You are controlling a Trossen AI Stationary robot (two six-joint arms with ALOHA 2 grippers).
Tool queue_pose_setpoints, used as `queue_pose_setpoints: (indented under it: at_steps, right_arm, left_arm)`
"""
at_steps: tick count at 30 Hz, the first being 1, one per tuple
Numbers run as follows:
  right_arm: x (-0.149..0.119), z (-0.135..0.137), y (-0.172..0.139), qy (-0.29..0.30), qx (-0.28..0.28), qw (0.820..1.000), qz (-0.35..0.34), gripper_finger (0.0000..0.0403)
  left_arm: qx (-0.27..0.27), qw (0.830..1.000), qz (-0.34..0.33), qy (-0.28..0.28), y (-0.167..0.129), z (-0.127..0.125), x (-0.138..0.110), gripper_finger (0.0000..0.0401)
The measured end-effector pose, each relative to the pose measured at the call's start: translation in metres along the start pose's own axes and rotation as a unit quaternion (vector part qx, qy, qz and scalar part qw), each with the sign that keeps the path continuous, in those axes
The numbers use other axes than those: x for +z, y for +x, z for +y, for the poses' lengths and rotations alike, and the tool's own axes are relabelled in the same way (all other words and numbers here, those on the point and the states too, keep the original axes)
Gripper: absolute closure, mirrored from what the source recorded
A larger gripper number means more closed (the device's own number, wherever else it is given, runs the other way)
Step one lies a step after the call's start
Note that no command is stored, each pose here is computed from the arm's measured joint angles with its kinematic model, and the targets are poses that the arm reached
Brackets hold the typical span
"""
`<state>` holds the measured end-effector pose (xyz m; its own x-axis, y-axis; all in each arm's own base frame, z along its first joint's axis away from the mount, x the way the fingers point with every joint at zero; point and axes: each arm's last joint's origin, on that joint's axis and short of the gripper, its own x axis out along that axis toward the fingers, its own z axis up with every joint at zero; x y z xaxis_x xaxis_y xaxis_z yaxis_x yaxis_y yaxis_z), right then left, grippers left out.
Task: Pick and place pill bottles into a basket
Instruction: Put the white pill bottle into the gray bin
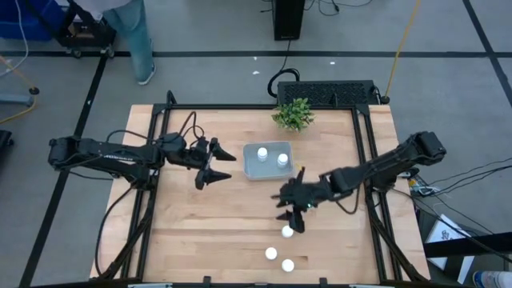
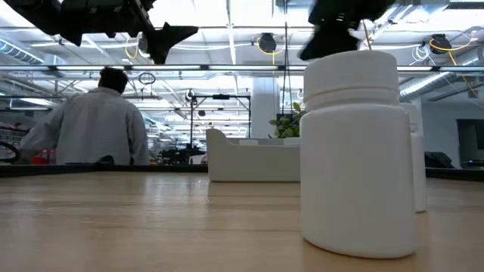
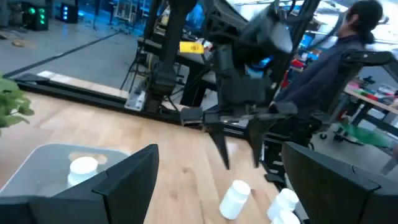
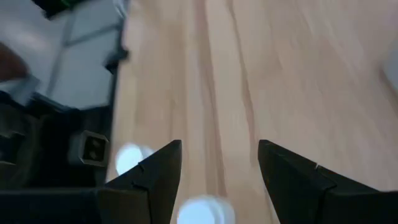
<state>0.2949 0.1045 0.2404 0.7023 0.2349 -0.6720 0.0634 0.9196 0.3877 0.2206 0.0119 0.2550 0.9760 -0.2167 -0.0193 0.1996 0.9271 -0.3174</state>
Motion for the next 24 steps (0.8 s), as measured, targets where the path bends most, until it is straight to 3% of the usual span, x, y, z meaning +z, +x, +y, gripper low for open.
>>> queue_pose_setpoints:
  at_steps: [6,24]
  right_arm:
    - [-0.025,0.009,0.011,0.037,-0.056,0.997,0.046,0.0191]
    - [-0.060,0.025,0.047,0.020,-0.070,0.992,0.099,0.0148]
  left_arm:
    - [-0.013,1.000,-0.009,0.001,0.001,-0.005,0.001,0.0054]
    - [-0.019,1.000,-0.004,0.015,0.002,-0.009,-0.001,0.0054]
